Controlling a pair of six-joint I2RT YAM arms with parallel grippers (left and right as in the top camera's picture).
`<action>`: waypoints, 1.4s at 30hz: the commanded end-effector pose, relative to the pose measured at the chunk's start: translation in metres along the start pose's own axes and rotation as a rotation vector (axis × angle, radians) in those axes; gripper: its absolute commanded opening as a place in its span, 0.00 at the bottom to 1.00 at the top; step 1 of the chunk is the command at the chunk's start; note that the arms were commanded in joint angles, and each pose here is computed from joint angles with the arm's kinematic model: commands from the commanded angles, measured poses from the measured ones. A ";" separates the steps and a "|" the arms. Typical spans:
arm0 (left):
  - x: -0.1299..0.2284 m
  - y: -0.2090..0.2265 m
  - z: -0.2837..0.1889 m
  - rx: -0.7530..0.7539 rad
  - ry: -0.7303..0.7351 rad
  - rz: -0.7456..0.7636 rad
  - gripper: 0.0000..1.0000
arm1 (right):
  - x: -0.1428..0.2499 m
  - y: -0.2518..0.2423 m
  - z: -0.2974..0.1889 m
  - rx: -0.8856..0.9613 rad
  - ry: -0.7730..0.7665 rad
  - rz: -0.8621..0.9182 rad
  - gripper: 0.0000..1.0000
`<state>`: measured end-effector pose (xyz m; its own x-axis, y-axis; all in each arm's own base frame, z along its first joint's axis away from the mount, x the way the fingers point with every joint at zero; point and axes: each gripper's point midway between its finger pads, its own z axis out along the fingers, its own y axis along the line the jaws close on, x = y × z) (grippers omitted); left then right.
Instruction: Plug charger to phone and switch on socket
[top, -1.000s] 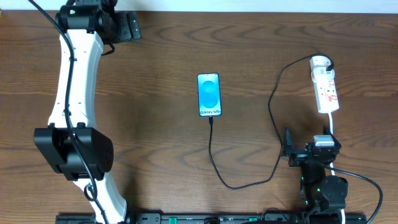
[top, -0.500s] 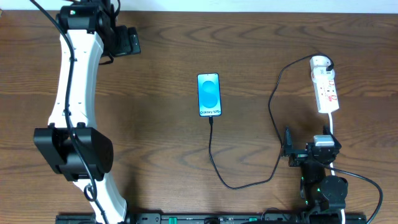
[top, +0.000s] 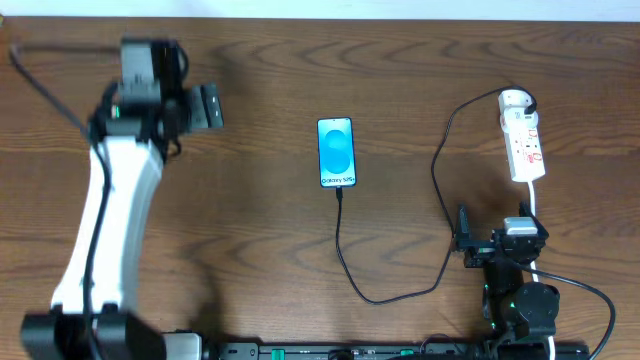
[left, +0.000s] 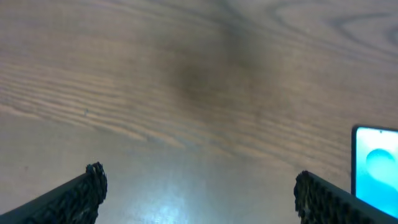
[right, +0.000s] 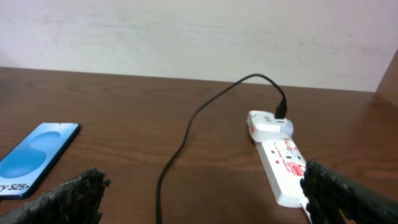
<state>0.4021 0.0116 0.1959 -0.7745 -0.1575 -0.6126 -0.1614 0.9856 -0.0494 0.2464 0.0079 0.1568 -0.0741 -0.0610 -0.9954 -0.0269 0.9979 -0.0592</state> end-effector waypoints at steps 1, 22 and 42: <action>0.025 0.006 0.000 0.000 -0.059 0.012 0.98 | 0.000 -0.001 0.000 0.001 -0.001 -0.011 0.99; 0.071 0.004 -0.014 0.094 -0.452 0.077 0.98 | 0.000 -0.001 0.000 0.001 -0.001 -0.011 0.99; 0.113 0.013 -0.047 0.109 -0.696 0.092 0.98 | 0.000 -0.001 0.000 0.001 0.000 -0.011 0.99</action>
<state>0.2904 0.0027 0.1634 -0.2407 -0.0590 -0.9688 -0.0264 0.9982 -0.0542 0.2464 0.0082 0.1569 -0.0736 -0.0637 -0.9953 -0.0289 0.9977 -0.0617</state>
